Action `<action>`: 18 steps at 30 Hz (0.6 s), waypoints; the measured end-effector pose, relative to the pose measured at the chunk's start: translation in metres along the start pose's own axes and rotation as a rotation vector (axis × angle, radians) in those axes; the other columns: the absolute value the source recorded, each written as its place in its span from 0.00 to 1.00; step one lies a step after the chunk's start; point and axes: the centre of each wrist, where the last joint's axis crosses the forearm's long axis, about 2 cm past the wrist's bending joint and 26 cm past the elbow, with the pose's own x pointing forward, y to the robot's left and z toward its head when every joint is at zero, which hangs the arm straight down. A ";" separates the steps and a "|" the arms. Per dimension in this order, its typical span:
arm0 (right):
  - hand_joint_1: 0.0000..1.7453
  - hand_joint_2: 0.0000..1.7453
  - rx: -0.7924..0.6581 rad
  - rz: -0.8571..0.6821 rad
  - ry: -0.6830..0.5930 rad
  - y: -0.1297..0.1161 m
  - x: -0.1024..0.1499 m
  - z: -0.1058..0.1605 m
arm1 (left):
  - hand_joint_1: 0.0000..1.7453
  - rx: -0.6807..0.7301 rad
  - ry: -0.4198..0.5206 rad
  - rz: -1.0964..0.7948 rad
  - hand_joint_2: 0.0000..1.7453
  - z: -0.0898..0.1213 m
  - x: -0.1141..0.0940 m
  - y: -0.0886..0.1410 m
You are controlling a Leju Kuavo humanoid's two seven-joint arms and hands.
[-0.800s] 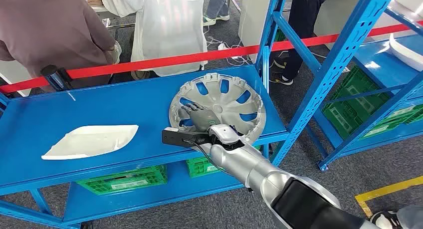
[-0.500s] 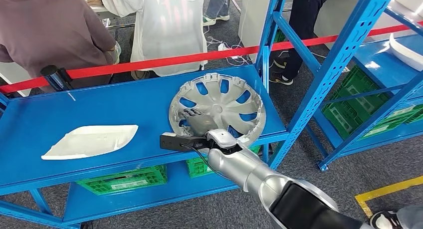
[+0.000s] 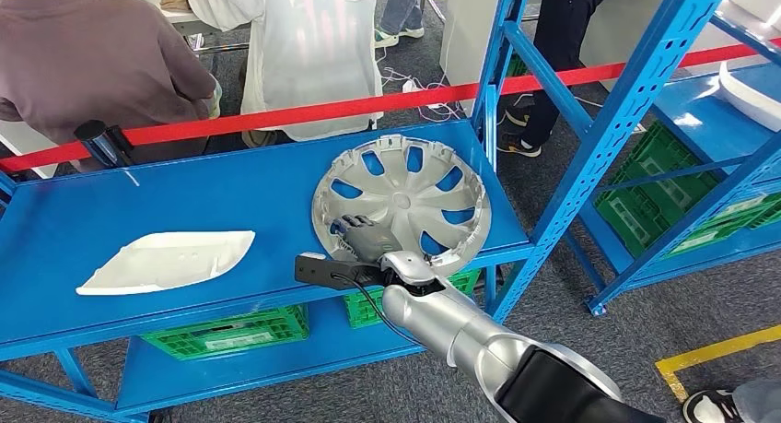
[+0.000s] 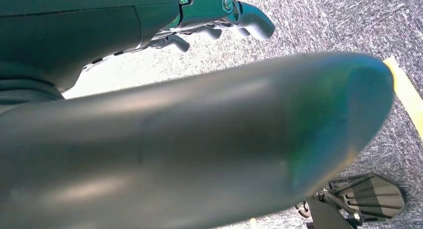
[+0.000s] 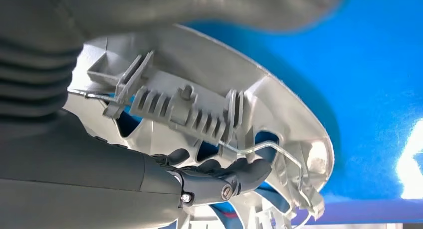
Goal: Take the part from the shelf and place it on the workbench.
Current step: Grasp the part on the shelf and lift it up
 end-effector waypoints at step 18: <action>1.00 1.00 0.011 -0.122 0.003 -0.001 -0.003 0.000 | 0.00 0.003 -0.006 -0.008 0.00 0.000 0.000 0.000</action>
